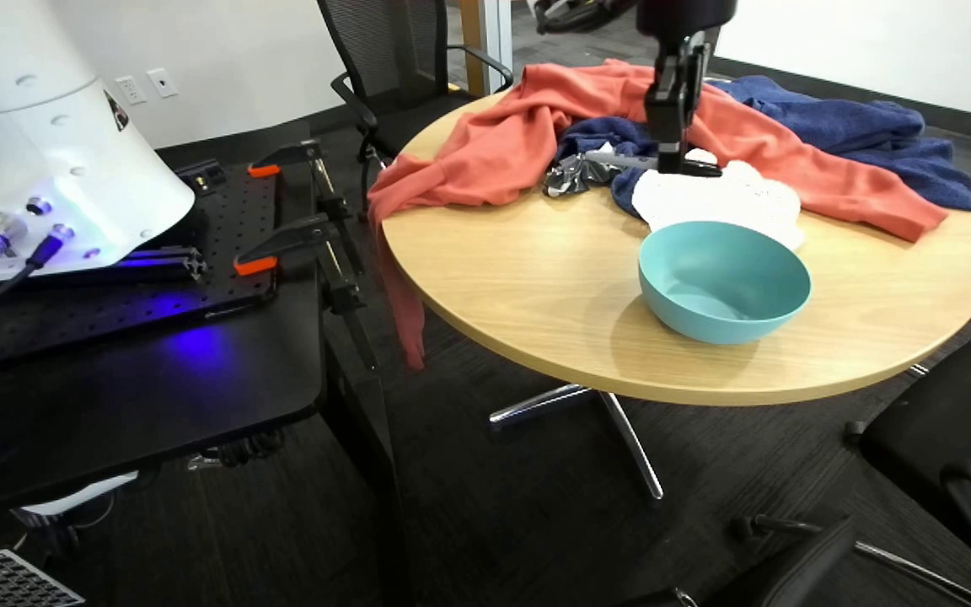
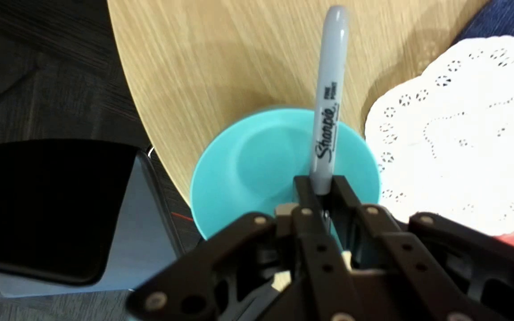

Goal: Put the marker on the table

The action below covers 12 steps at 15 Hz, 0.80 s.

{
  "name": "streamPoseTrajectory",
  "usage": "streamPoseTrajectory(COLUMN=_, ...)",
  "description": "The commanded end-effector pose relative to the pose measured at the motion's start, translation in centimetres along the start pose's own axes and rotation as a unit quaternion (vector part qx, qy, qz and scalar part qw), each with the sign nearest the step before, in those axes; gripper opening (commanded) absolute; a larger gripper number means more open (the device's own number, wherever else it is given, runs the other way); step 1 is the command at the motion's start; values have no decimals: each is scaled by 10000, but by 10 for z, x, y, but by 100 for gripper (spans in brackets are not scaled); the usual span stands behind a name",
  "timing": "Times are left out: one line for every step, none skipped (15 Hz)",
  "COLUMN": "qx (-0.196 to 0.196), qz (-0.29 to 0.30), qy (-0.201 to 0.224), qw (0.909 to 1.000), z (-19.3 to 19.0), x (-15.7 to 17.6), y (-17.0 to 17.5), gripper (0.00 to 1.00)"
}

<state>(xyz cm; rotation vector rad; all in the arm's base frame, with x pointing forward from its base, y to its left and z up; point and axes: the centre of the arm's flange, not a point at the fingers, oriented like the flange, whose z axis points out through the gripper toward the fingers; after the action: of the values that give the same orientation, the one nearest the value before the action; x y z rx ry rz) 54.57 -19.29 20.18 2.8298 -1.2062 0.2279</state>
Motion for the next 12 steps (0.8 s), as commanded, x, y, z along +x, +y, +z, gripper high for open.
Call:
streamPoseTrajectory(qx=60, qz=-4, qy=-138, qw=9999, z=-8, x=-59, y=-10, gripper=4)
streamPoseTrajectory(qx=27, qz=-57, qy=-226, qw=9997, z=-4, x=-72, y=-15, gripper=4)
streamPoseTrajectory(qx=6, qz=-111, qy=-318, qw=9994, z=-1, x=-83, y=-20, gripper=4)
streamPoseTrajectory(qx=-16, qz=-169, qy=-391, qw=9991, z=2, x=-93, y=-25, gripper=4)
streamPoseTrajectory(qx=-22, qz=-199, qy=-450, qw=9988, z=4, x=-102, y=-29, gripper=4)
streamPoseTrajectory(qx=-53, qz=-218, qy=-506, qw=9985, z=9, x=-109, y=-35, gripper=4)
streamPoseTrajectory(qx=-68, qz=-253, qy=-559, qw=9981, z=12, x=-115, y=-39, gripper=4)
streamPoseTrajectory(qx=-135, qz=-254, qy=-596, qw=9978, z=18, x=-120, y=-45, gripper=4)
streamPoseTrajectory(qx=-178, qz=-258, qy=-617, qw=9976, z=22, x=-125, y=-49, gripper=4)
streamPoseTrajectory(qx=-227, qz=-265, qy=-619, qw=9975, z=27, x=-127, y=-54, gripper=4)
streamPoseTrajectory(qx=-268, qz=-251, qy=-607, qw=9975, z=31, x=-129, y=-57, gripper=4)
streamPoseTrajectory(qx=-295, qz=-247, qy=-609, qw=9974, z=34, x=-131, y=-60, gripper=4)
